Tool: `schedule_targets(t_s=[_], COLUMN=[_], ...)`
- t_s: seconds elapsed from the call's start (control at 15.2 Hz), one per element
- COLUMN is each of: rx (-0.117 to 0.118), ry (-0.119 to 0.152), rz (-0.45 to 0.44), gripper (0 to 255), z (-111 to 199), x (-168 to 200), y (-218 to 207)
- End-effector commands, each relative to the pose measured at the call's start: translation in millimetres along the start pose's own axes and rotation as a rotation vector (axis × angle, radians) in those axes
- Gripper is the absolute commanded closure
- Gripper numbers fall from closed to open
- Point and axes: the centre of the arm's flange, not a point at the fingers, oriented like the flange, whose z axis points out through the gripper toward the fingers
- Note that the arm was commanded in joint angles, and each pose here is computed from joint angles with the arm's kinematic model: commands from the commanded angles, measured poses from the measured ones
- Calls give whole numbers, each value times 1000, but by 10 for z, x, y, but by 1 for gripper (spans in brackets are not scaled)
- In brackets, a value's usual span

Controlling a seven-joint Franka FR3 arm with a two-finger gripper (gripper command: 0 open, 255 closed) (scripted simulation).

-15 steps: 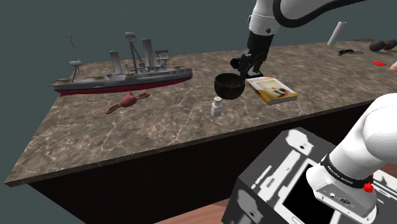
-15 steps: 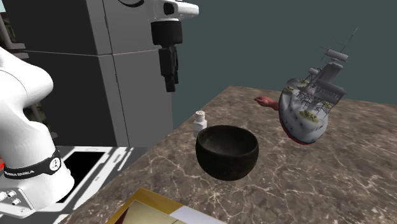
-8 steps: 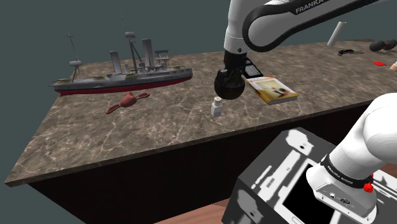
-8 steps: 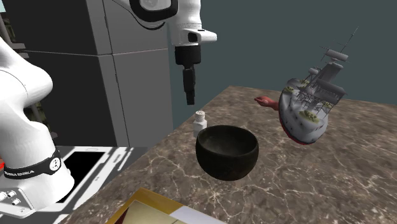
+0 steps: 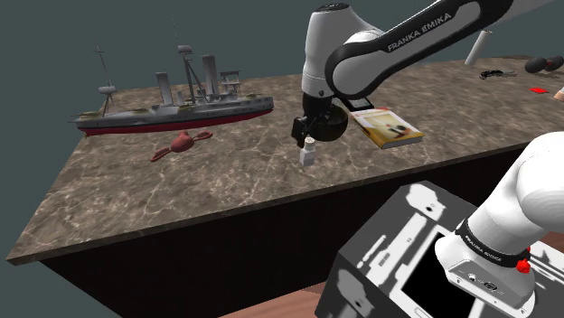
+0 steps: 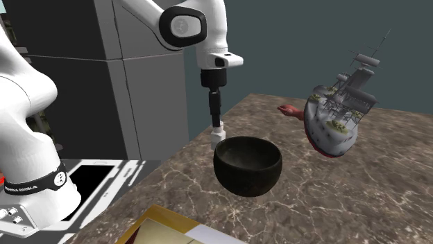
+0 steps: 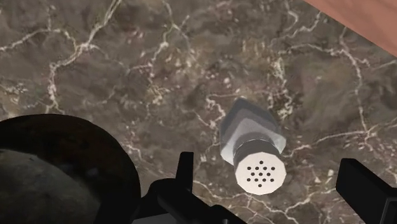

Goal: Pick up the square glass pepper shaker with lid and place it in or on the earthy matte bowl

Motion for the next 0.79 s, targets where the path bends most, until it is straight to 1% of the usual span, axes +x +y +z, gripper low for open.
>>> schedule_targets(t_s=[0.0, 0.07, 0.59, 0.66, 0.73], rx=[0, 0, 0, 0, 0], ry=[1, 1, 1, 1, 1], rz=[0, 0, 0, 0, 0], gripper=[0, 0, 0, 255, 255], z=[102, 186, 185, 185, 185], x=[7, 7, 7, 7, 7], y=[11, 11, 11, 11, 11])
